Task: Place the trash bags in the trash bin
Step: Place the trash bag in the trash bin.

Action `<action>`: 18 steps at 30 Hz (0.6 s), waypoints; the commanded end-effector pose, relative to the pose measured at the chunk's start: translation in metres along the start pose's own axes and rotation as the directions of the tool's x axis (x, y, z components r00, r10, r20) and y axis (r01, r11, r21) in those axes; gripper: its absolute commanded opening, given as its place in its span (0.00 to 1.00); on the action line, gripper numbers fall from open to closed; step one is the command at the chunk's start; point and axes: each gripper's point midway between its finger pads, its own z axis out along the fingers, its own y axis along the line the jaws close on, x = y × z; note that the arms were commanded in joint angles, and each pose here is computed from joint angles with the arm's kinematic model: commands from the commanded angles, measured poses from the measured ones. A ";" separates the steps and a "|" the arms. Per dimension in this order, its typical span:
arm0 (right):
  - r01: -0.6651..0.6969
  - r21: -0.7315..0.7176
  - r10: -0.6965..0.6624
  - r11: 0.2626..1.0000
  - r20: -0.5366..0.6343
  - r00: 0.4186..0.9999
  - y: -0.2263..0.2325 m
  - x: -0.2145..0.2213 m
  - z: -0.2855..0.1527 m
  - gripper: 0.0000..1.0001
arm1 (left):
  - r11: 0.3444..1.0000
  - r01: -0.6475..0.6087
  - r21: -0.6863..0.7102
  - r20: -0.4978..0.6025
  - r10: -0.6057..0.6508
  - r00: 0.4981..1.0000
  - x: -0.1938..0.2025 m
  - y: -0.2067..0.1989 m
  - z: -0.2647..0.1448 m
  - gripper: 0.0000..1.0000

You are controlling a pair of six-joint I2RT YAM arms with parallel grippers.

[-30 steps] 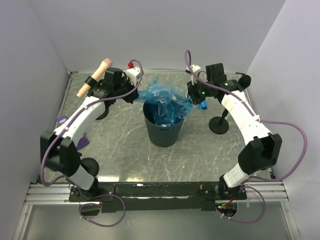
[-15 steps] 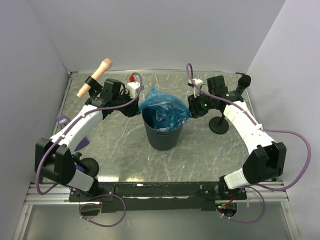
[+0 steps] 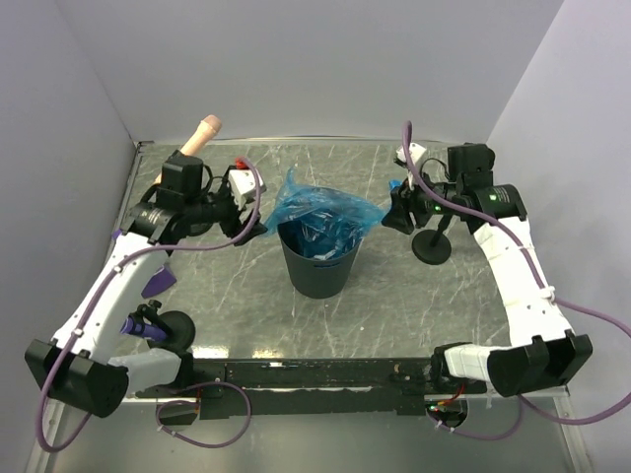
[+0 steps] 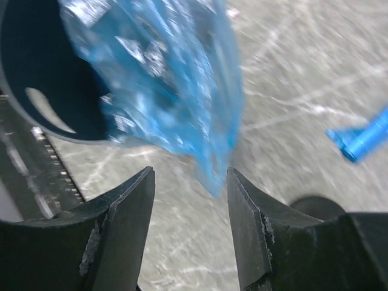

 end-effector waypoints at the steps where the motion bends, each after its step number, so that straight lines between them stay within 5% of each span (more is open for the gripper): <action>1: 0.049 -0.152 -0.035 0.987 0.095 0.995 0.013 -0.029 0.008 0.59 | 0.986 -0.041 0.160 0.040 0.035 0.999 -0.012 -0.012 0.011 0.78; 8: 0.094 -0.138 -0.077 0.986 0.124 0.989 -0.005 -0.052 0.030 0.59 | 0.989 -0.015 0.146 0.057 0.006 0.998 -0.028 0.015 0.037 0.71; 16: 0.077 -0.246 -0.059 0.966 0.080 0.995 0.005 -0.046 0.039 0.45 | 0.943 0.037 0.331 -0.026 -0.030 0.999 -0.015 -0.007 0.042 0.43; 18: 0.077 -0.258 -0.059 0.963 0.079 0.995 0.008 -0.045 0.040 0.38 | 0.927 0.063 0.371 -0.052 -0.047 0.998 -0.009 -0.014 0.042 0.29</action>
